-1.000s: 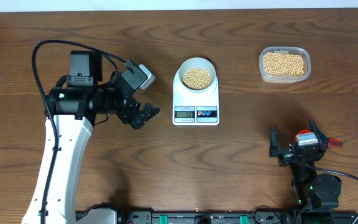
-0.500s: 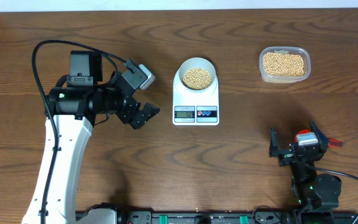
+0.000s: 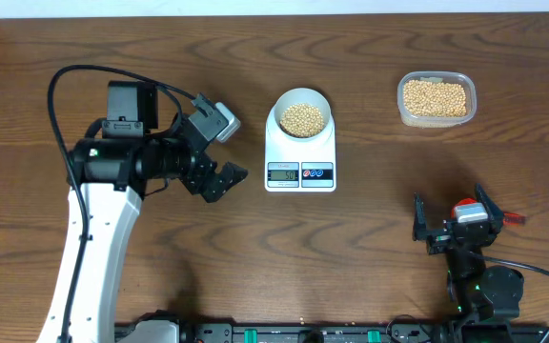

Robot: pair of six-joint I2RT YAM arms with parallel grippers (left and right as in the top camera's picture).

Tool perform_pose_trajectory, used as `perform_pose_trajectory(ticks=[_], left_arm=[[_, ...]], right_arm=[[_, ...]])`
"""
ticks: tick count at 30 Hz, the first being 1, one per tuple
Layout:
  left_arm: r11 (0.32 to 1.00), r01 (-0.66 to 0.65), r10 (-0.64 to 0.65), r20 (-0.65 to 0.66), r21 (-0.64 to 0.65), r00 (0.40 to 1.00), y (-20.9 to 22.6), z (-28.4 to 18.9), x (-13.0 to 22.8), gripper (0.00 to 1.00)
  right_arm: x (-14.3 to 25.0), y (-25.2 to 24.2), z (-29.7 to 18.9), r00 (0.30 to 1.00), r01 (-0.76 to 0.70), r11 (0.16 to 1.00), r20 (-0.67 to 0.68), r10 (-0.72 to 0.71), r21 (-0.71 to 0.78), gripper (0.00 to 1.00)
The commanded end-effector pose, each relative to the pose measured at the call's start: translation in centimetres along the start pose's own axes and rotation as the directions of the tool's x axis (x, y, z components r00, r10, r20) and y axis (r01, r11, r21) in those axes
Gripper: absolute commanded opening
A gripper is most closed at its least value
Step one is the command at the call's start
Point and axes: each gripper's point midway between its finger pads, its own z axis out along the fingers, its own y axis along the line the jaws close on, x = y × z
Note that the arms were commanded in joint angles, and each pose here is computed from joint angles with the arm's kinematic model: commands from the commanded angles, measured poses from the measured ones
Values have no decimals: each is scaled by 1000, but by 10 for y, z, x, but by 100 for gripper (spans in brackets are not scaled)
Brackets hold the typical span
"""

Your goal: Scoop item into bowl and weigh 50g on scale

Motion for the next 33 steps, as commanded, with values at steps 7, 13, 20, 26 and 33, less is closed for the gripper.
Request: perform_pose_trajectory(ticks=[7, 13, 20, 26, 33], left_arm=[[999, -17, 20, 116, -32, 993, -25, -2, 5, 98], [987, 148, -130, 227, -64, 965, -34, -7, 15, 98], [947, 291, -228, 357, -134, 906, -33, -14, 31, 98], [912, 384, -288, 440, -143, 850, -29, -16, 49, 98], [877, 462, -341, 502, -135, 794, -28, -15, 68, 98]], right_arm=[[1, -4, 0, 1000, 13, 1000, -4, -13, 20, 99], [1, -4, 0, 1000, 13, 1000, -4, -13, 20, 99], [1, -4, 0, 1000, 14, 1000, -4, -14, 20, 99], [1, -4, 0, 1000, 14, 1000, -4, -14, 20, 99], [1, -4, 0, 1000, 14, 1000, -4, -14, 20, 99]])
